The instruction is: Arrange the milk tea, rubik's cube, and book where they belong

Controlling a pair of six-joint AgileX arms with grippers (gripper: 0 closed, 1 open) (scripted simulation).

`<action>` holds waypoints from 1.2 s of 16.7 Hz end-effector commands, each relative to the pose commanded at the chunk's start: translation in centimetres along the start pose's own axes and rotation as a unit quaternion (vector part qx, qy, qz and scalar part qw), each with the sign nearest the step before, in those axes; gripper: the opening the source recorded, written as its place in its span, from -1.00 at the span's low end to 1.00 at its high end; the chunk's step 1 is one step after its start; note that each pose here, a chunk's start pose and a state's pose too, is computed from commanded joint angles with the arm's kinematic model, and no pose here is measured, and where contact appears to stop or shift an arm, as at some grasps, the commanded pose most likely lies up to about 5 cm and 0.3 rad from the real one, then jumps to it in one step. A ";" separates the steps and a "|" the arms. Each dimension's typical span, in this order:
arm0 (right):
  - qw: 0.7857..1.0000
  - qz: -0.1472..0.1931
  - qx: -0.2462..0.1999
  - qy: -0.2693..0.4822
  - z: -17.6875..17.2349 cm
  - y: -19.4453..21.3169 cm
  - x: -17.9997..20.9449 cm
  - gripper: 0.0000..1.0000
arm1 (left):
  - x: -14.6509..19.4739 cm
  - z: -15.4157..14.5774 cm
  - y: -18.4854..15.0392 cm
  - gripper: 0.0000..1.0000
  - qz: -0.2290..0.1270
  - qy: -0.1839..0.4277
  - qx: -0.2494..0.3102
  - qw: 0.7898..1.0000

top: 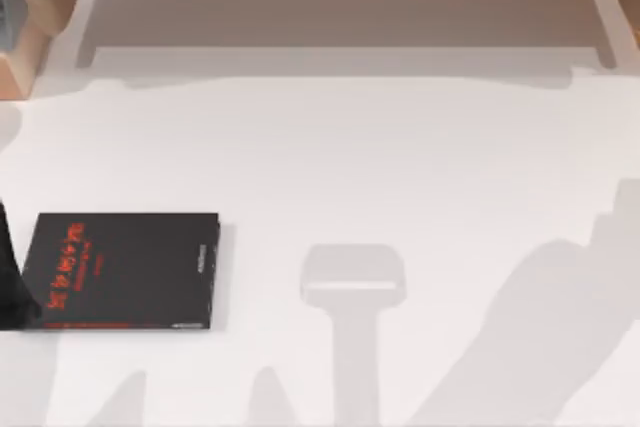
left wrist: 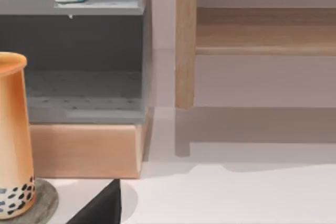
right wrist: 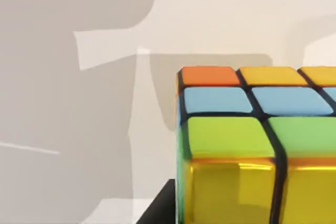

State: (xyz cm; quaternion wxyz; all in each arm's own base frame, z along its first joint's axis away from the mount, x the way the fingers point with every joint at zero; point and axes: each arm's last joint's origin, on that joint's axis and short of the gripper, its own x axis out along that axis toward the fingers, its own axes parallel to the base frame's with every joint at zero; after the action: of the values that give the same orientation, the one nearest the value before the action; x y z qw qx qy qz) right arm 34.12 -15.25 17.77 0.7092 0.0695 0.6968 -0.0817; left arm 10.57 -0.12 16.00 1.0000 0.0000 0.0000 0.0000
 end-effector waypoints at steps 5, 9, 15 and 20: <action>0.981 -0.067 -0.037 -0.180 1.2 7.5 -6.1 -1.00 | 0.0 0.0 0.0 1.00 0.000 0.000 0.000 1.000; 0.900 -0.037 -0.085 -0.425 -0.9 17.8 -13.9 -1.00 | 0.0 0.0 0.0 1.00 0.000 0.000 0.000 1.000; 0.747 0.069 -0.073 -0.657 -3.7 24.1 -21.5 -1.00 | 0.0 0.0 0.0 1.00 0.000 0.000 0.000 1.000; 0.709 0.079 -0.067 -0.698 -3.2 24.1 -22.3 -1.00 | 0.0 0.0 0.0 1.00 0.000 0.000 0.000 1.000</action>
State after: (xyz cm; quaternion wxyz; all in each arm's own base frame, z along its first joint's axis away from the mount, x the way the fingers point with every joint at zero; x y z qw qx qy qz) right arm 35.80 9.44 39.63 1.0000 -0.0001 -0.0009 -0.0039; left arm 10.57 -0.12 16.00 1.0000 0.0000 0.0000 0.0000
